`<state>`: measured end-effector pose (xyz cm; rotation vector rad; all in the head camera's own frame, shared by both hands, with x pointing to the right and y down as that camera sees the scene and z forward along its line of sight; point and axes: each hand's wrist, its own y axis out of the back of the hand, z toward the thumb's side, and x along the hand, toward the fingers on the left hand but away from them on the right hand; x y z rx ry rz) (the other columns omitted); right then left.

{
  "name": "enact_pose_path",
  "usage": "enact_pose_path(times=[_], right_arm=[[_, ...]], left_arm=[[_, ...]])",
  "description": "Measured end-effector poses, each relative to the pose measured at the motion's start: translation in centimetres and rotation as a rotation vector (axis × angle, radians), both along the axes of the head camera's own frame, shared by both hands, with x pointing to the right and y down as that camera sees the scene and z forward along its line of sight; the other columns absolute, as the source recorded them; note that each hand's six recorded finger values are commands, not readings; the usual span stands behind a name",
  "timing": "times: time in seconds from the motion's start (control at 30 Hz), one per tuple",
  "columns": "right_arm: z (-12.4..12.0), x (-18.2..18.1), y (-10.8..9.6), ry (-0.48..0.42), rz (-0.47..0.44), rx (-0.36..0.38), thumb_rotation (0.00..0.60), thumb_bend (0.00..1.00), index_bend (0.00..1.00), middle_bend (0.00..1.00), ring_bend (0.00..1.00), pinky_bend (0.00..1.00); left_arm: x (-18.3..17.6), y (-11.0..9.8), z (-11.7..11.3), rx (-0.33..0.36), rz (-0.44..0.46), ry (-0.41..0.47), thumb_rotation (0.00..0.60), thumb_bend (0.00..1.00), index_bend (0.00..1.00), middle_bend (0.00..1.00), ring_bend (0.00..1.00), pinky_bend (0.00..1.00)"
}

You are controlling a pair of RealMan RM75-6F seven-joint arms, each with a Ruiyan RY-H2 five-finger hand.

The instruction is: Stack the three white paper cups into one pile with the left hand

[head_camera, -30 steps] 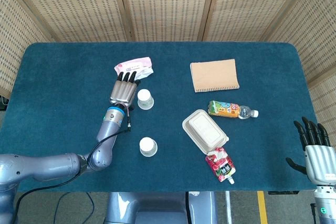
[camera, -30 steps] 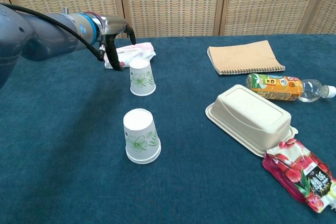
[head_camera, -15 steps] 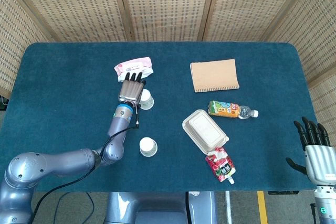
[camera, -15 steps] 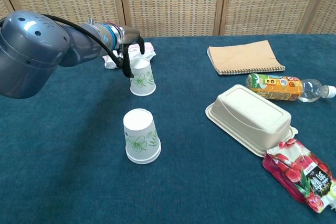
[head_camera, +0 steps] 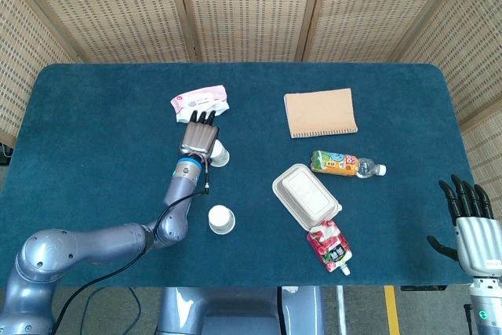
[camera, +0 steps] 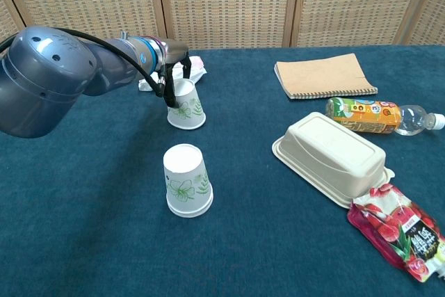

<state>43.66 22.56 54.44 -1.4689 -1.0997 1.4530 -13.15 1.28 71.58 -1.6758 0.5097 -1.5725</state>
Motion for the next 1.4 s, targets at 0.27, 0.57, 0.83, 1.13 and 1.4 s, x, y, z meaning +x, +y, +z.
enact_pose_path(times=[0.27,0.57,0.83,1.13,1.4], right_arm=[[0.0,0.0,0.0,0.0,0.0,0.0,0.6,0.05,0.0,0.0,0.0,0.0],[0.0,0.0,0.0,0.0,0.0,0.0,0.6,0.06,0.0,0.0,0.0,0.0],[0.0,0.0,0.0,0.0,0.0,0.0,0.6,0.05,0.0,0.0,0.0,0.0],[0.0,0.0,0.0,0.0,0.0,0.0,0.6,0.05,0.0,0.0,0.0,0.0],[0.0,0.0,0.0,0.0,0.0,0.0,0.6,0.05,0.0,0.0,0.0,0.0]], left_arm=[[0.1,0.3,-3.1,0.018,0.032,0.076,0.6,0.25,0.41,0.0,0.0,0.0],[-0.9,2.9,-9.8,0.006,0.141,0.175,0.6,0.25,0.39,0.0,0.0,0.0],[-3.4,6.8,-13.9,-0.011,0.225,0.202,0.6,0.25,0.39,0.0,0.0,0.0],[-4.7,9.8,-14.3,-0.031,0.273,0.189,0.6,0.25,0.39,0.0,0.0,0.0],[-4.3,11.0,-14.7,-0.034,0.292,0.219,0.6,0.25,0.39,0.0,0.0,0.0]])
